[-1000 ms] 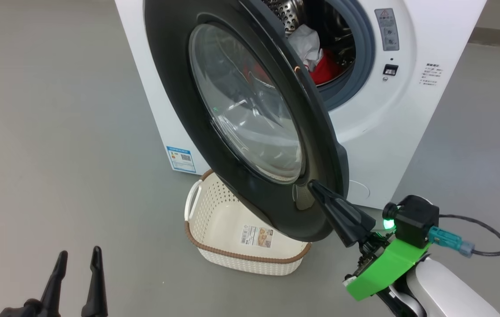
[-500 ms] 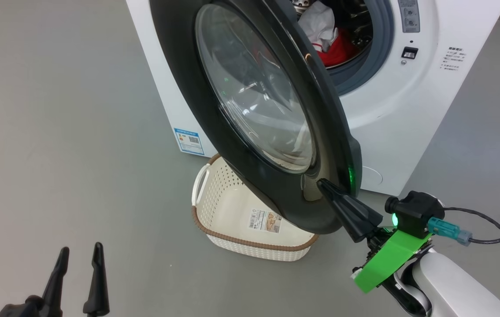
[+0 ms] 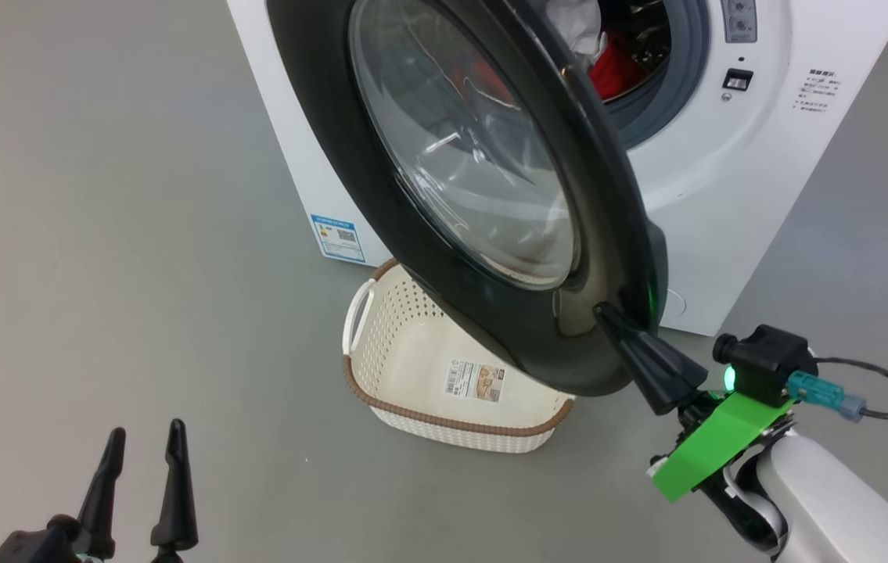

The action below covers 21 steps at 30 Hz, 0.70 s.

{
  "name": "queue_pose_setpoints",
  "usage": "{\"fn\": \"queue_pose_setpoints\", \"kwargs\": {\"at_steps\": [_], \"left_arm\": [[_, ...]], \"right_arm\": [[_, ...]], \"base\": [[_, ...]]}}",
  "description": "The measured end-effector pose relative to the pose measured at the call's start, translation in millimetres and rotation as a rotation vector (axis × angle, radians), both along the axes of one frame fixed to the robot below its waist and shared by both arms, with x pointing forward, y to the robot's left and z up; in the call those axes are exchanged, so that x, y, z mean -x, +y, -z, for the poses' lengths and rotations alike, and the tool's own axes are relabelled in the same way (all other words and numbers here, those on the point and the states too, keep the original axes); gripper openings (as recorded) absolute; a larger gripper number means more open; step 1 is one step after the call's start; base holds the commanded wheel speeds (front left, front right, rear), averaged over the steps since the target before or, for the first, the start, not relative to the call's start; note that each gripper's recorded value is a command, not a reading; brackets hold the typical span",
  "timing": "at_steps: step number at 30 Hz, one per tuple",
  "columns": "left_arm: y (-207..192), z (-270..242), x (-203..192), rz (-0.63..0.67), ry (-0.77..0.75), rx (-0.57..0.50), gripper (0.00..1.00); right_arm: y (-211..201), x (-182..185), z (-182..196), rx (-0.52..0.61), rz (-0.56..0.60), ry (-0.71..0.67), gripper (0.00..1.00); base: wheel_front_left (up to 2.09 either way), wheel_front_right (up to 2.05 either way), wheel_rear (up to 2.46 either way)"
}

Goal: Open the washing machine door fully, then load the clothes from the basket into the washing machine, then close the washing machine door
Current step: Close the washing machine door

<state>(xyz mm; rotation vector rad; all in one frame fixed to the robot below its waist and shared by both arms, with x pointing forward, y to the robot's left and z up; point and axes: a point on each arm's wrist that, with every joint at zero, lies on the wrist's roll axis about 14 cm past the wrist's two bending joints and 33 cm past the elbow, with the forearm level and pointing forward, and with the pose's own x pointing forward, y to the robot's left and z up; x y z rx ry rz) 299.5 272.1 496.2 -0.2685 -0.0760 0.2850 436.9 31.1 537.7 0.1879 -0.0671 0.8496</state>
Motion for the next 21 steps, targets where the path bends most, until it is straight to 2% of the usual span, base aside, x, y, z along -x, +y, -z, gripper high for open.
{"fn": "queue_pose_setpoints", "kwargs": {"at_steps": [21], "left_arm": [[-2,1,-16,0.01,0.008,-0.006,1.0]], "right_arm": [[-19,-51,-5,0.045,0.063,-0.045,0.0]], "base": [[0.0,0.0,0.0]]}}
